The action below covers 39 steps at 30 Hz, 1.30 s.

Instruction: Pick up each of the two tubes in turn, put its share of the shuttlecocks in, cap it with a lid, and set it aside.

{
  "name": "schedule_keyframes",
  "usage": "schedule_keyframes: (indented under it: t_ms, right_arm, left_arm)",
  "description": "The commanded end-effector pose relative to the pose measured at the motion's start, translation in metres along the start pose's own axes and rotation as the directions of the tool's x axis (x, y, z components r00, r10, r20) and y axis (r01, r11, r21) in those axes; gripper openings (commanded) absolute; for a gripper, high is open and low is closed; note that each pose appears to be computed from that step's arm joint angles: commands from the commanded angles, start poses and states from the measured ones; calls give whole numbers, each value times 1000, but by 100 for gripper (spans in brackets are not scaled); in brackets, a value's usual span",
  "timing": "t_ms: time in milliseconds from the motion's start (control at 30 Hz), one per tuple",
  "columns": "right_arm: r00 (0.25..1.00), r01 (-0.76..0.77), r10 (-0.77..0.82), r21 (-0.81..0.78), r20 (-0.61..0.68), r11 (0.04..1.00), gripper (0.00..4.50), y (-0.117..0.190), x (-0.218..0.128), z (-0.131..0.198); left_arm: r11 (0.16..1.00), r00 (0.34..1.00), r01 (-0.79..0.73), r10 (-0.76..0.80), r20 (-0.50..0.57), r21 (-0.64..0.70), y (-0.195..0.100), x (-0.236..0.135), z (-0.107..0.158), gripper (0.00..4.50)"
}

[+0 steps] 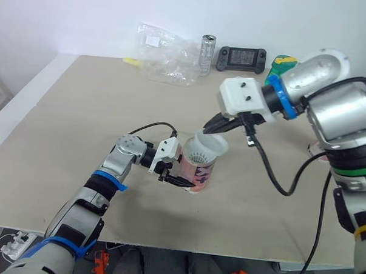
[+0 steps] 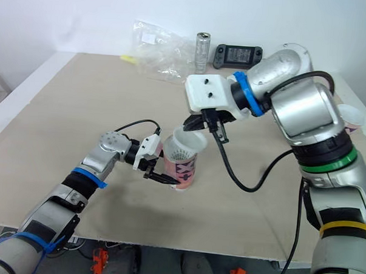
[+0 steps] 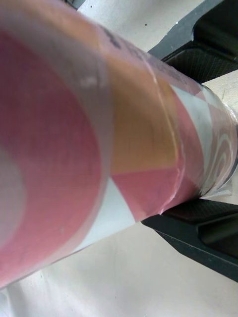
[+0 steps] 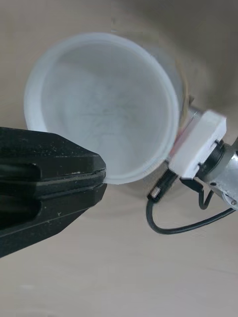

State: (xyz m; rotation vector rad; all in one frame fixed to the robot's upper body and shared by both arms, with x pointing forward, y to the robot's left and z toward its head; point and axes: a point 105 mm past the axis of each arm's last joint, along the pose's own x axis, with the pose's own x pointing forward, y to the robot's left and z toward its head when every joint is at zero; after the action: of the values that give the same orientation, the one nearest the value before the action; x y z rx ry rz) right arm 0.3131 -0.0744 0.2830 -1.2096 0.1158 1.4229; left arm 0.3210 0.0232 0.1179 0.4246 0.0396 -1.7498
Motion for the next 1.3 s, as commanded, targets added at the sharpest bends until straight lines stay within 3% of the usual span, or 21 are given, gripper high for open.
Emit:
schedule_keyframes:
  t_ms: [33,500,800,1100,1300]
  right_arm:
    - [1000,29,-28,-88,6,996,5,-9,-6,16]
    - [1000,0,5,-167,30,986,5,5,-6,36]
    - [998,-41,33,-194,-48,980,5,13,-4,23]
    - [1000,31,-29,-218,12,975,5,-12,-23,44]
    - [999,-27,31,-230,15,973,5,-3,-17,45]
  left_arm:
    - [995,991,15,-27,-128,-96,-11,-3,-32,285]
    - [995,992,-5,-7,-123,-97,-10,-4,-32,285]
    - [996,993,-8,-3,-116,-94,-7,-4,-29,285]
    - [995,992,-7,-6,-126,-101,-8,-5,-31,285]
    - [995,992,-13,0,-127,-103,-8,-6,-32,285]
